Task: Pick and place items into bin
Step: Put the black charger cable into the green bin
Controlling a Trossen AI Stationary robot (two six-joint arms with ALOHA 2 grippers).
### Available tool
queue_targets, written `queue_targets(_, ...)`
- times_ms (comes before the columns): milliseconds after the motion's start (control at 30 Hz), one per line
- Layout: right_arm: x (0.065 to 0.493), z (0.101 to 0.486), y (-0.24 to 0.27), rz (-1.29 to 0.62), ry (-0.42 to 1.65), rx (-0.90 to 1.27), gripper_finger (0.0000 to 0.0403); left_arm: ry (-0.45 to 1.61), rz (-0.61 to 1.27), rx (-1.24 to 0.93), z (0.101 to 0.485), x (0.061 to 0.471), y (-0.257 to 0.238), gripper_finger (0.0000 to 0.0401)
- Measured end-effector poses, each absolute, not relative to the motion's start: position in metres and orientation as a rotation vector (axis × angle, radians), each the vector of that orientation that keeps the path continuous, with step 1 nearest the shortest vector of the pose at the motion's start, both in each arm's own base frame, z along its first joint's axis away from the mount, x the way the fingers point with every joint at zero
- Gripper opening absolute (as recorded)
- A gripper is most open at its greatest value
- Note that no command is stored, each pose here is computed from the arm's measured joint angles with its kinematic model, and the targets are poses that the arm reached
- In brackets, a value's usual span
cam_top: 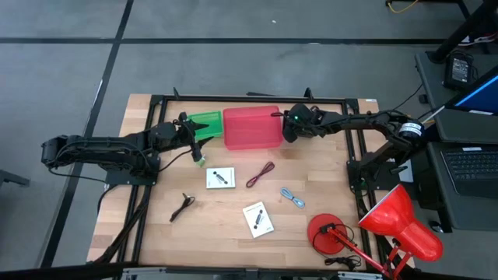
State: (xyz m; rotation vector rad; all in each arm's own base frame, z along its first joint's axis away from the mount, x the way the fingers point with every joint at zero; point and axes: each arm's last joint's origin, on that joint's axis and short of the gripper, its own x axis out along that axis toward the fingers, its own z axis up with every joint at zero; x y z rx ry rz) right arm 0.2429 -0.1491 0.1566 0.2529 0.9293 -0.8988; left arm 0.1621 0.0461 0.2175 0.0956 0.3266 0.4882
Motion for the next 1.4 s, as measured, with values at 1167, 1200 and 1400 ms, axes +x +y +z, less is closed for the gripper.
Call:
queue_targets(1167, 0.224, 0.21, -0.041, -0.283, 0.422, -0.045, 0.001, 0.365, 0.291, 0.036, 0.212, 0.163, 0.04, 0.0223)
queue_targets(1200, 0.224, 0.207, -0.038, -0.259, 0.399, -0.047, 0.0011, 0.372, 0.291, 0.036, 0.211, 0.162, 0.04, 0.0223)
queue_targets(1400, 0.217, 0.193, -0.029, -0.193, 0.285, -0.076, 0.0001, 0.407, 0.25, 0.025, 0.208, 0.161, 0.039, 0.0223)
